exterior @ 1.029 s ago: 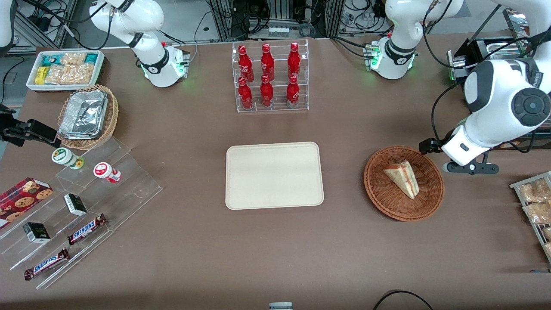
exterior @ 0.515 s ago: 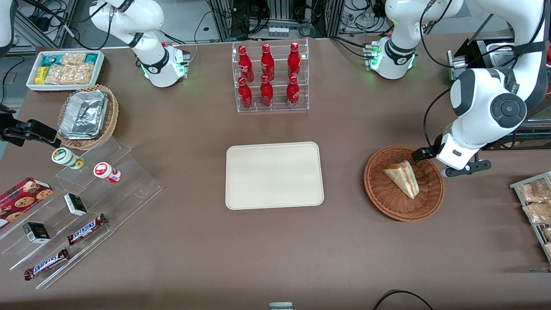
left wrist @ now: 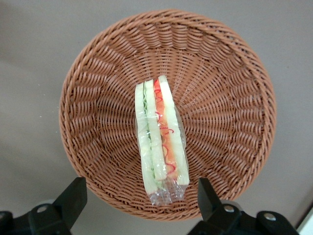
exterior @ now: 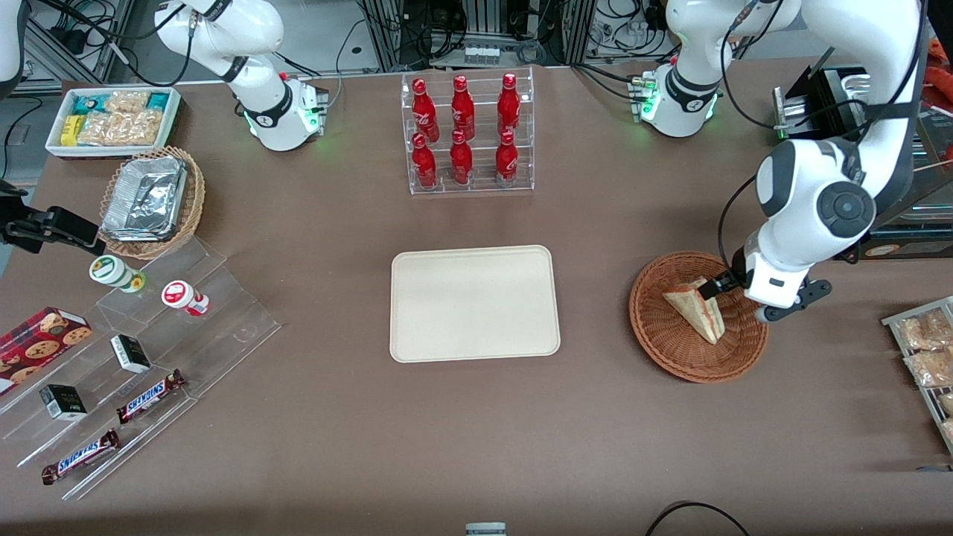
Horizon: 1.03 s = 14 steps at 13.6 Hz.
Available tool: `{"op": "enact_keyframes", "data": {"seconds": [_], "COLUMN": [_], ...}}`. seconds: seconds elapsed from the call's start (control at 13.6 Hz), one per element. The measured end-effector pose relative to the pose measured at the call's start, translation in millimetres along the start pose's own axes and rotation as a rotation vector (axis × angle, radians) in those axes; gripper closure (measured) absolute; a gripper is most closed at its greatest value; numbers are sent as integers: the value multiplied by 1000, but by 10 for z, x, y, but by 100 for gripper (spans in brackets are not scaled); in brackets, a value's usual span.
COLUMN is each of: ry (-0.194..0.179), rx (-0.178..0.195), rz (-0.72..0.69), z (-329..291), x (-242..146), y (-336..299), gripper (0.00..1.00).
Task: Place sandwich from basket to tray
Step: 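Lower the open left gripper around the sandwich and close it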
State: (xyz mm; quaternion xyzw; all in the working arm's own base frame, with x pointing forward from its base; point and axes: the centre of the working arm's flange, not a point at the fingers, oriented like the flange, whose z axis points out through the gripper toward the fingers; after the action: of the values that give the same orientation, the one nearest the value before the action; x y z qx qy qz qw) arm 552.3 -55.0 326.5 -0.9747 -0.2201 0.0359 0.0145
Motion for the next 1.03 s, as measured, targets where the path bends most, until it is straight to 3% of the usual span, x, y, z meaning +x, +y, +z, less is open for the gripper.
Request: {"op": "enact_keyframes", "data": {"seconds": [0.37, 0.66, 1.03], "ry": [-15, -34, -21], "rx": [-35, -31, -40], "rz": [-67, -101, -135], "z": [294, 499, 733], "x": [68, 47, -35], "y": [56, 116, 77], "gripper": [0, 0, 0]}}
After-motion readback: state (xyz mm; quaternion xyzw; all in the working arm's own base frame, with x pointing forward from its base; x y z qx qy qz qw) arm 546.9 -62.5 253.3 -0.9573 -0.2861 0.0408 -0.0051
